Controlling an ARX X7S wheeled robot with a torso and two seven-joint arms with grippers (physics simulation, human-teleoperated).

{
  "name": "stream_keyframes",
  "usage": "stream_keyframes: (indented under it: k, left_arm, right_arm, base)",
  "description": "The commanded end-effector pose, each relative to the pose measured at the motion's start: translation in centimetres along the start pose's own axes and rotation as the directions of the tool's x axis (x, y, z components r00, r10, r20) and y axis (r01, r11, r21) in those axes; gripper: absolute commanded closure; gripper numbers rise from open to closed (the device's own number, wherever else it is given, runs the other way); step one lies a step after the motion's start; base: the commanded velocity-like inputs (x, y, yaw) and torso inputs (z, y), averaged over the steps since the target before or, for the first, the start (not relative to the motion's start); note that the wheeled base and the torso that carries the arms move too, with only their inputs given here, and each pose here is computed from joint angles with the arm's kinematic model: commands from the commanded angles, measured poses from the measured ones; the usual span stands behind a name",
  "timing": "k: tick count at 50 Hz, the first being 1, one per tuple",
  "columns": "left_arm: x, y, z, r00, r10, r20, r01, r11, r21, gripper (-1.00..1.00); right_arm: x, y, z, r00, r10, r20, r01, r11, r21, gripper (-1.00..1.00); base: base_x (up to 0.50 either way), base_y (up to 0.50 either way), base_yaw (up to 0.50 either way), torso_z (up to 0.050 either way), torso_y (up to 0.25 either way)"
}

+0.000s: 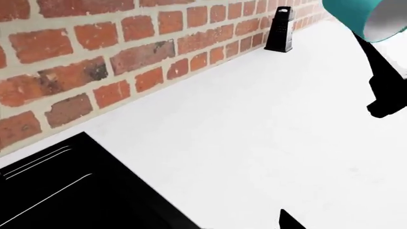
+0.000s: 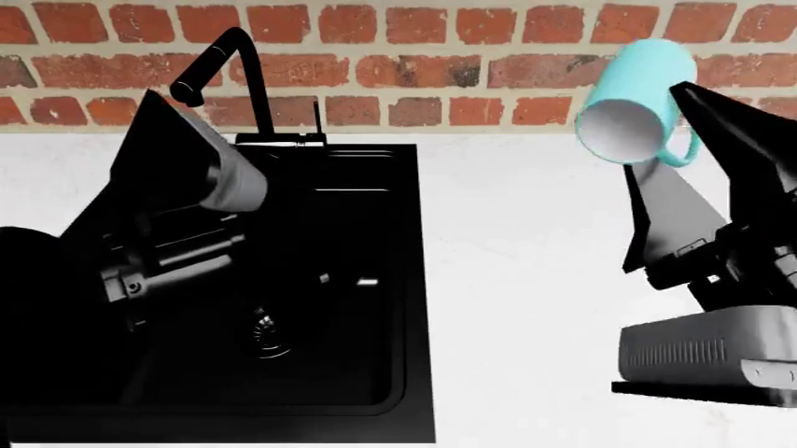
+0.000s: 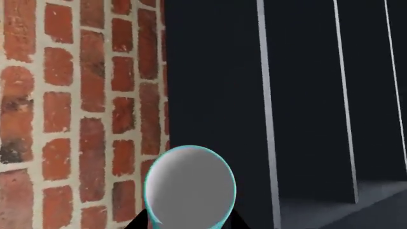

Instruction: A wet mug is on the counter and needs to be dried. Pick it up and place it upside down in the open cabinet.

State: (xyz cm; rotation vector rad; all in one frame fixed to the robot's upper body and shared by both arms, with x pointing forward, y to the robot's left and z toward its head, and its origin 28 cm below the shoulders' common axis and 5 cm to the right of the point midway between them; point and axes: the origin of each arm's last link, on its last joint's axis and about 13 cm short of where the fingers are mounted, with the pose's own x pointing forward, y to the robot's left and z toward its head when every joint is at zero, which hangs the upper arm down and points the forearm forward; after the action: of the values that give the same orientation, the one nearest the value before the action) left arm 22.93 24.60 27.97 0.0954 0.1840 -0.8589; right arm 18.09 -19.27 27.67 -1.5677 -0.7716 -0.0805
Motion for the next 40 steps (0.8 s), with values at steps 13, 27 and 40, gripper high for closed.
stream_keyframes:
  k: [13,27,40]
  left_arm:
    - [-0.5,-1.6,1.7,0.984,-0.162,-0.072,0.158,0.985,-0.066,-1.00]
    - [-1.0,-2.1,1.4,0.972,-0.221,-0.082,0.215,0.974,-0.073,-1.00]
    - [0.4,-0.5,3.5,0.980,-0.194,-0.036,0.189,0.976,-0.109,-1.00]
  right_arm:
    - [-0.1,1.5,0.5,0.955,-0.104,0.278,0.255,0.769,-0.587,1.00]
    - [1.0,1.8,-0.6,0.913,-0.143,0.383,0.388,0.597,-0.702,1.00]
    - [-0.2,2.6,-0.2,0.887,-0.131,0.443,0.431,0.581,-0.691,1.00]
  base:
    - [0.00,0.00,0.00,0.000,0.000]
    - [0.00,0.00,0.00,0.000,0.000]
    - [0.00,0.00,0.00,0.000,0.001]
